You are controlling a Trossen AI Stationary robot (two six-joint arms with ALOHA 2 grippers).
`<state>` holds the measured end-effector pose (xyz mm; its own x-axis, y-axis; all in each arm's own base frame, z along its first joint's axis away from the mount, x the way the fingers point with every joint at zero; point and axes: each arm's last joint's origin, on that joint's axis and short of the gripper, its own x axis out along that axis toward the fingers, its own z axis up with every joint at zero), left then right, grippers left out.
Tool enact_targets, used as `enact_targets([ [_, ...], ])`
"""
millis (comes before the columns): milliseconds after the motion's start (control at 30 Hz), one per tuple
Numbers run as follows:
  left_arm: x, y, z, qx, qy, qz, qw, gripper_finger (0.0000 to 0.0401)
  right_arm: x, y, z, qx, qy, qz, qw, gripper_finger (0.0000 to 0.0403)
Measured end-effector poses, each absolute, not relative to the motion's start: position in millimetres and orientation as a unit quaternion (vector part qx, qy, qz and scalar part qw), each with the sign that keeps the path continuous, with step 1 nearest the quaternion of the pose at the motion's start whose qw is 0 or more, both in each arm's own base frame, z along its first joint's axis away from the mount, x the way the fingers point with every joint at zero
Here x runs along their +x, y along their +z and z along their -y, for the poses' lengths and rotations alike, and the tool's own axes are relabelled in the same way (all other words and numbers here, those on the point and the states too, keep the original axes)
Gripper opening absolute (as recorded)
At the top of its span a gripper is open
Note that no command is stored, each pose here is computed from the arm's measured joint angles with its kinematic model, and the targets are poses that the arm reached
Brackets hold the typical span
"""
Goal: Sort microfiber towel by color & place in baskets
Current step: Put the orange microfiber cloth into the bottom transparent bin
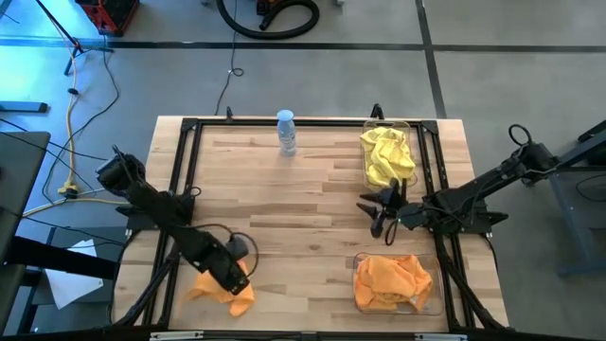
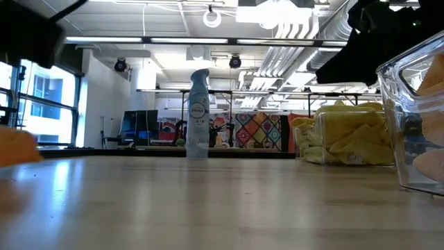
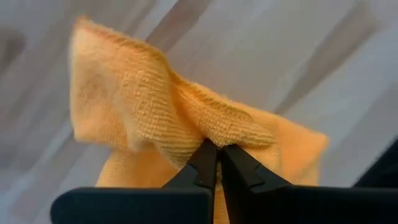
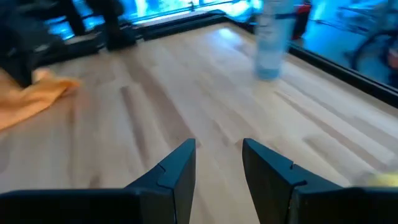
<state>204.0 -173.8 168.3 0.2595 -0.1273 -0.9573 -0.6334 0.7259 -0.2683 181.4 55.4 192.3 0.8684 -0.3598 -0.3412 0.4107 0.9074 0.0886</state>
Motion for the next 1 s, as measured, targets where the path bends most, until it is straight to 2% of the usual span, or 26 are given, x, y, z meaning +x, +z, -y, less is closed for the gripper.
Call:
enact_targets([
  [300, 254, 209, 142, -0.247, 0.112, -0.549, 0.791, 0.0000, 218, 189, -66, 0.036, -0.112, -0.096, 0.988, 0.0140],
  [633, 294, 258, 104, -0.136, 0.074, -0.475, 0.866, 0.0000, 303, 201, -79, -0.062, -0.113, -0.118, 0.985, 0.0194],
  [833, 306, 276, 84, -0.095, 0.090, -0.444, 0.886, 0.0000, 354, 208, -89, -0.093, -0.072, -0.123, 0.985, 0.0210],
  [1000, 310, 287, 76, -0.061, 0.092, -0.430, 0.896, 0.0000, 384, 208, -90, -0.116, -0.077, -0.175, 0.975, 0.0211],
])
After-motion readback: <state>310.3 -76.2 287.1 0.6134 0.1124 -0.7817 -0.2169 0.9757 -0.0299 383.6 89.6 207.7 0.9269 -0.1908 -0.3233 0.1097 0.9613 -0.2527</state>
